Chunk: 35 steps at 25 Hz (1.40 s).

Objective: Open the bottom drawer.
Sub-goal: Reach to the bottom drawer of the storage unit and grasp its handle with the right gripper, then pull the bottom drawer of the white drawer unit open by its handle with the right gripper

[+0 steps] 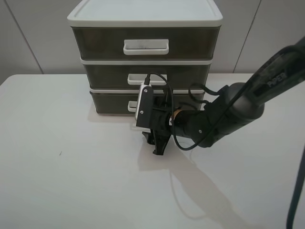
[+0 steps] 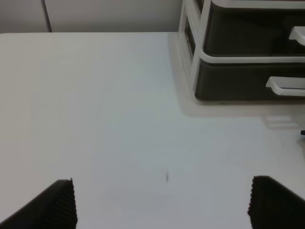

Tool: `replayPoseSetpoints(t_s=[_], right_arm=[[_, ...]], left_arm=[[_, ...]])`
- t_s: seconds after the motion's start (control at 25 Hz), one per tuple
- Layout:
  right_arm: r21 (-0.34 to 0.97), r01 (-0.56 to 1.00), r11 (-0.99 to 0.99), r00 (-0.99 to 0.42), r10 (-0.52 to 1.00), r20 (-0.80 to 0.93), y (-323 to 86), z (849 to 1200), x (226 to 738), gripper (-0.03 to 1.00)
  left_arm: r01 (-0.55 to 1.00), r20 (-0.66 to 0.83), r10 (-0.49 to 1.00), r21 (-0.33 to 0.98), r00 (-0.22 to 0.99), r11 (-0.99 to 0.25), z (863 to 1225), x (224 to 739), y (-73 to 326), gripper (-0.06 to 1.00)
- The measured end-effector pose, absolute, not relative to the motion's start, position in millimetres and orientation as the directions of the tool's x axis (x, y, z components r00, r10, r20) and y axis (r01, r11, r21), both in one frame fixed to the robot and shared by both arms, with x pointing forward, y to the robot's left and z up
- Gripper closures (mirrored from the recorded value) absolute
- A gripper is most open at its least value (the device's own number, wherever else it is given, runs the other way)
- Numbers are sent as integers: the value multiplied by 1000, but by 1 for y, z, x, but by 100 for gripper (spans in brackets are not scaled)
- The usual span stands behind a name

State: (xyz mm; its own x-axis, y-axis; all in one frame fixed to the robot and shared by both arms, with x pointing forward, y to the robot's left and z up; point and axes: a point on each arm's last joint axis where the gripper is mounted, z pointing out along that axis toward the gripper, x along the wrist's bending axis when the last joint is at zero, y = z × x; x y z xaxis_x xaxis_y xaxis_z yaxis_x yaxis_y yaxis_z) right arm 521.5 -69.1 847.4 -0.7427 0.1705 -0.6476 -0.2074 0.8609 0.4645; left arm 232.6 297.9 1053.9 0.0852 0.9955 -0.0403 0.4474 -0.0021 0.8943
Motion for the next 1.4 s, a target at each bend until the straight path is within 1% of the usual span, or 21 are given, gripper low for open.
replayPoseSetpoints(t_s=[0.24, 0.32, 0.36, 0.4, 0.44, 0.52, 0.6, 0.64, 1.08, 1.4], right_arm=[[448, -221, 866, -745, 147, -651, -74, 847, 525, 28], [448, -219, 867, -744, 149, -651, -75, 847, 525, 32], [447, -219, 867, -744, 148, -651, -75, 847, 525, 35], [448, -220, 867, -743, 148, -652, -75, 847, 526, 39], [450, -220, 865, -740, 152, -655, -75, 847, 527, 45], [456, -223, 862, -730, 163, -664, -75, 849, 529, 60], [464, -221, 858, -719, 178, -671, -76, 851, 531, 79], [465, -223, 857, -715, 181, -675, -76, 852, 531, 85], [453, -228, 862, -728, 158, -667, -74, 855, 529, 86], [441, -243, 864, -750, 121, -650, -77, 860, 509, 86]], left_arm=[[447, -40, 996, 894, 85, -2, 1054, 233, 298, 20], [447, -40, 996, 894, 85, -2, 1054, 233, 298, 20], [447, -40, 996, 894, 85, -2, 1054, 233, 298, 20], [447, -40, 996, 894, 85, -2, 1054, 233, 298, 20], [447, -40, 996, 894, 85, -2, 1054, 233, 298, 20], [447, -40, 996, 894, 85, -2, 1054, 233, 298, 20], [447, -40, 996, 894, 85, -2, 1054, 233, 298, 20], [447, -40, 996, 894, 85, -2, 1054, 233, 298, 20], [447, -40, 996, 894, 85, -2, 1054, 233, 298, 20], [447, -40, 996, 894, 85, -2, 1054, 233, 298, 20]])
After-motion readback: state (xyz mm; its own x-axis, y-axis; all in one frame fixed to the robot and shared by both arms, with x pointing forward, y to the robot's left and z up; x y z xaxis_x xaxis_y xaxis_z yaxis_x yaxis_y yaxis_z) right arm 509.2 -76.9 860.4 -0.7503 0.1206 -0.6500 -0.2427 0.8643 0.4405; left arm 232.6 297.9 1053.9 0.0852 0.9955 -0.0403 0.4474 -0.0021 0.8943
